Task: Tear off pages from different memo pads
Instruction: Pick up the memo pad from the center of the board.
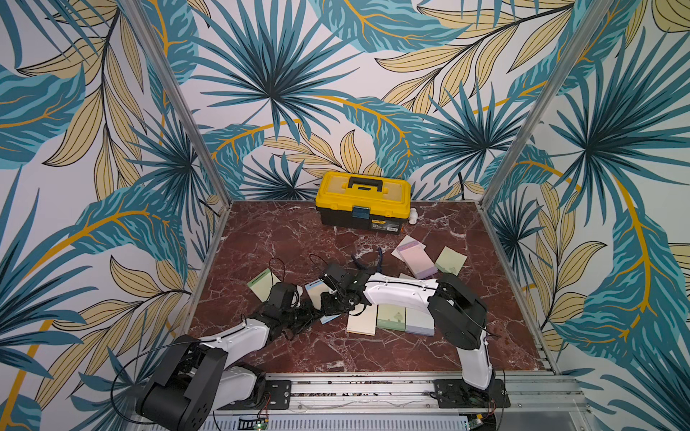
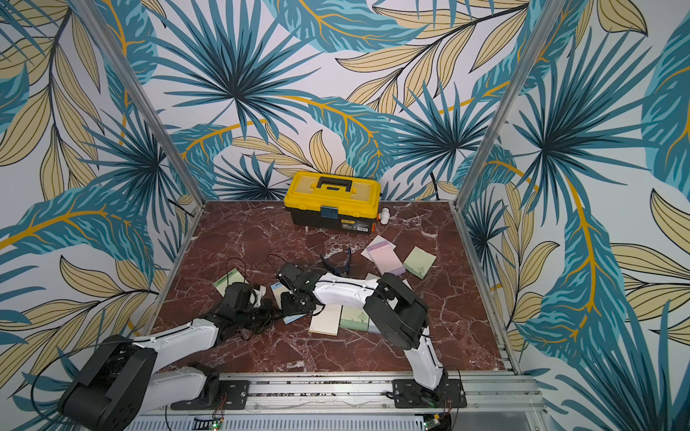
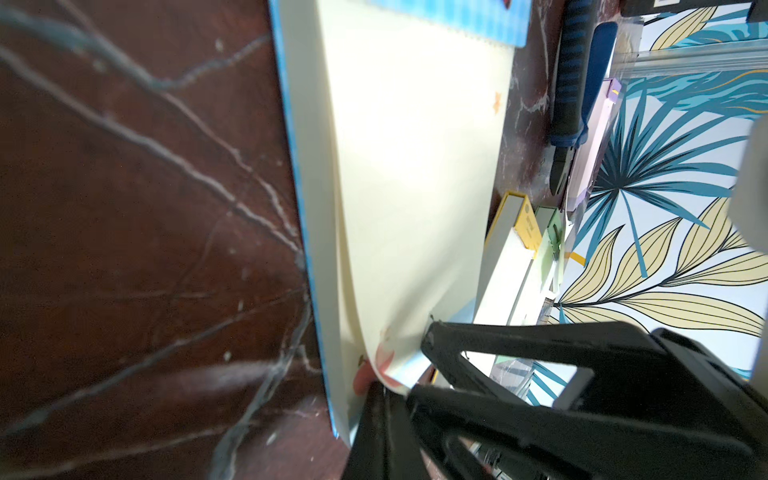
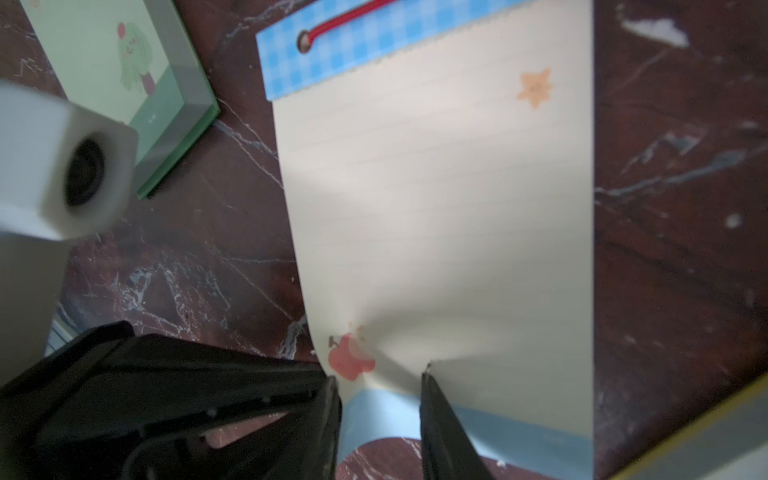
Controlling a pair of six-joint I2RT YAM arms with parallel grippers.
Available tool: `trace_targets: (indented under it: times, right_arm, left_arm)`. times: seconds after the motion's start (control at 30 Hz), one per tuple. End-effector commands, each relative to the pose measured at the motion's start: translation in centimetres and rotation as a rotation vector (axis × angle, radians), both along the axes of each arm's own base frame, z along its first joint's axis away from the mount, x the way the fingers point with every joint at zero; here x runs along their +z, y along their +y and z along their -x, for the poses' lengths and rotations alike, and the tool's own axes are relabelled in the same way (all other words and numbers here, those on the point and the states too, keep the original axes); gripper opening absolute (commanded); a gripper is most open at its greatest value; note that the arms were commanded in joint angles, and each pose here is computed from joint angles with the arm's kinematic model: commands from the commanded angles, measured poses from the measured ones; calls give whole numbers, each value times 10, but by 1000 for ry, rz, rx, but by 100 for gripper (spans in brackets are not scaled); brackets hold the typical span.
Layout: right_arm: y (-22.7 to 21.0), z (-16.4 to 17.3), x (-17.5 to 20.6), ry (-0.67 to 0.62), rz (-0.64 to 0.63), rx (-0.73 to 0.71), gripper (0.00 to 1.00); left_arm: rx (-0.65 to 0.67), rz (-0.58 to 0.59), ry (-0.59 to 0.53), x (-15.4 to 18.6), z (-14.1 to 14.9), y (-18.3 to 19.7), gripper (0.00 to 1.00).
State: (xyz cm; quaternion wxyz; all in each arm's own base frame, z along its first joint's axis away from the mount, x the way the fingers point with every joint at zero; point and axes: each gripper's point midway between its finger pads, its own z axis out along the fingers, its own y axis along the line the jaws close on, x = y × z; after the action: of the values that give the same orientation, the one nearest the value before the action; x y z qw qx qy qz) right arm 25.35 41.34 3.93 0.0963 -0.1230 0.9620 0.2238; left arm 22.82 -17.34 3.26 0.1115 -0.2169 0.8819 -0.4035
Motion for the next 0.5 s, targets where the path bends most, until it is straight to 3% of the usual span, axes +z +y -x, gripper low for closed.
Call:
trace_targets:
  times: [0.0,0.17,0.3,0.47]
  right_arm:
    - [-6,13,-15,42,24,35,32]
    - [-2,16,-14,45,4,64,23]
    - [0,16,-15,48,-1,78,0]
    - [2,19,-5,43,-2,128,0]
  left_arm:
    - [-6,10,-29,3,-5,-3,0]
    - [-7,9,-32,4,-6,-4,0]
    - [-9,6,-31,4,-6,-4,0]
    - [-17,-11,-35,6,-5,-2,0]
